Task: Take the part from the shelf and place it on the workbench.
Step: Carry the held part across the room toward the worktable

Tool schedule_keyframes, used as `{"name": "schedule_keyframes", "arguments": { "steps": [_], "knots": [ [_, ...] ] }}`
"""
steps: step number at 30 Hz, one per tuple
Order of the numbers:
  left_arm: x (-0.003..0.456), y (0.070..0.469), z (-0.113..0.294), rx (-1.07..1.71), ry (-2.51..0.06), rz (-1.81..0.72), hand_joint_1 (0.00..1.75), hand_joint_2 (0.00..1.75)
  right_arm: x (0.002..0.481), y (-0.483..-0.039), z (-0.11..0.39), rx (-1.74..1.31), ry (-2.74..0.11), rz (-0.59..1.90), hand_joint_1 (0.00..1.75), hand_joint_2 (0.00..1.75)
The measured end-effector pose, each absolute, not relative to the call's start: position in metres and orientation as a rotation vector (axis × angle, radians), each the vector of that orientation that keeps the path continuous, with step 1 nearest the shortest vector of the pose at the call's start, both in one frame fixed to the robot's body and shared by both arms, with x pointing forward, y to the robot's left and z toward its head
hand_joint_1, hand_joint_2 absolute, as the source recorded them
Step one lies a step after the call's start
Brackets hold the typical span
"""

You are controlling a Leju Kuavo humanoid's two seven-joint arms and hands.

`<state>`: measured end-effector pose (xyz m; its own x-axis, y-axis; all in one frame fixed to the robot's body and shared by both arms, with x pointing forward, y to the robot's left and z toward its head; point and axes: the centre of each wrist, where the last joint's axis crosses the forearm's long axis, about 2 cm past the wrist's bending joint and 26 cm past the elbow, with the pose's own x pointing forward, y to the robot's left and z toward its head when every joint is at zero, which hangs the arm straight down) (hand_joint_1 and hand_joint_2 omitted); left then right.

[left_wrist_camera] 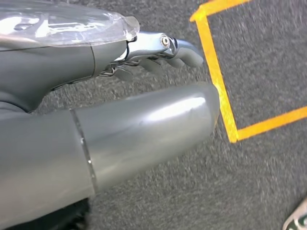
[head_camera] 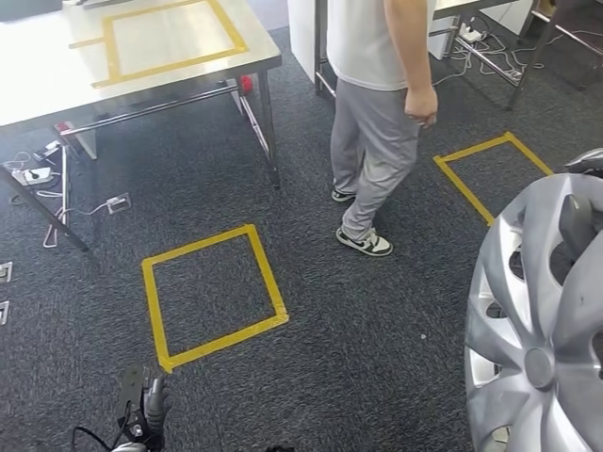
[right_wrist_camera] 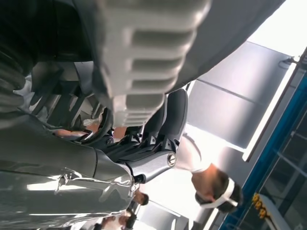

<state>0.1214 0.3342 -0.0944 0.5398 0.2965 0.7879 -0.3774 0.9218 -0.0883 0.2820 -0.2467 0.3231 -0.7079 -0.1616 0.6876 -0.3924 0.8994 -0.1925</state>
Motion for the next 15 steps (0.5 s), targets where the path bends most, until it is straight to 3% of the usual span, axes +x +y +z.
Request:
{"name": "schedule_keyframes", "arguments": {
  "steps": [15],
  "knots": [
    [0.1194, 0.3348, -0.0948, 0.069, -0.917, 0.403, 0.00, 0.00, 0.2798, -0.2465, 0.3168, 0.385, -2.333, 0.425, 1.75, 1.75]
  ]
}}
